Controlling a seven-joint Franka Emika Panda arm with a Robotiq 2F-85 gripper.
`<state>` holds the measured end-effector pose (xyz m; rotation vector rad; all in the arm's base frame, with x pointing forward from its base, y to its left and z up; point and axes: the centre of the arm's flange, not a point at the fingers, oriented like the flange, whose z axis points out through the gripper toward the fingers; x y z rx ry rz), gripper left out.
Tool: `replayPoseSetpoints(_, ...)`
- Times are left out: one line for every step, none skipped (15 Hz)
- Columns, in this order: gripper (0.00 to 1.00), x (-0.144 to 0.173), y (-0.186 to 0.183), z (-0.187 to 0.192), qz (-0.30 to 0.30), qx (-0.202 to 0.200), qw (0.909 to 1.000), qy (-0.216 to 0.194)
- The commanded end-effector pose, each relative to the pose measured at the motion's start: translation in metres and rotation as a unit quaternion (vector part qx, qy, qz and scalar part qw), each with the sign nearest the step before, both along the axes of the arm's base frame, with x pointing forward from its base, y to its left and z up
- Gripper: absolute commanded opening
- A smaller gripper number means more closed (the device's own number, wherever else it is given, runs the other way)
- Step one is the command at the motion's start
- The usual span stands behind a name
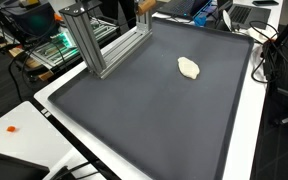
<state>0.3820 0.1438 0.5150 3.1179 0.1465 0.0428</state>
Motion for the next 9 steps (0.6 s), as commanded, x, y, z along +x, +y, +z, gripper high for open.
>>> replayPoseSetpoints(0.22,-0.027,0.004,0.003,0.005,0.013,0.9999,0.003)
replayPoseSetpoints(0.22,-0.030,0.005,0.002,0.006,0.015,0.9999,0.004)
replayPoseSetpoints(0.22,-0.034,0.006,0.001,0.006,0.013,0.9999,0.003)
replayPoseSetpoints(0.22,-0.037,0.007,0.001,0.009,0.012,0.9999,0.003)
replayPoseSetpoints(0.22,-0.040,0.007,0.000,0.008,0.008,0.9999,0.002)
replayPoseSetpoints(0.22,-0.043,0.007,-0.001,0.010,0.008,0.9999,0.004)
replayPoseSetpoints(0.22,-0.047,0.006,-0.003,0.009,0.002,1.0000,0.002)
replayPoseSetpoints(0.22,-0.050,0.006,-0.004,0.010,0.003,0.9999,0.005)
replayPoseSetpoints(0.22,-0.053,0.005,-0.006,0.009,0.003,0.9999,0.007)
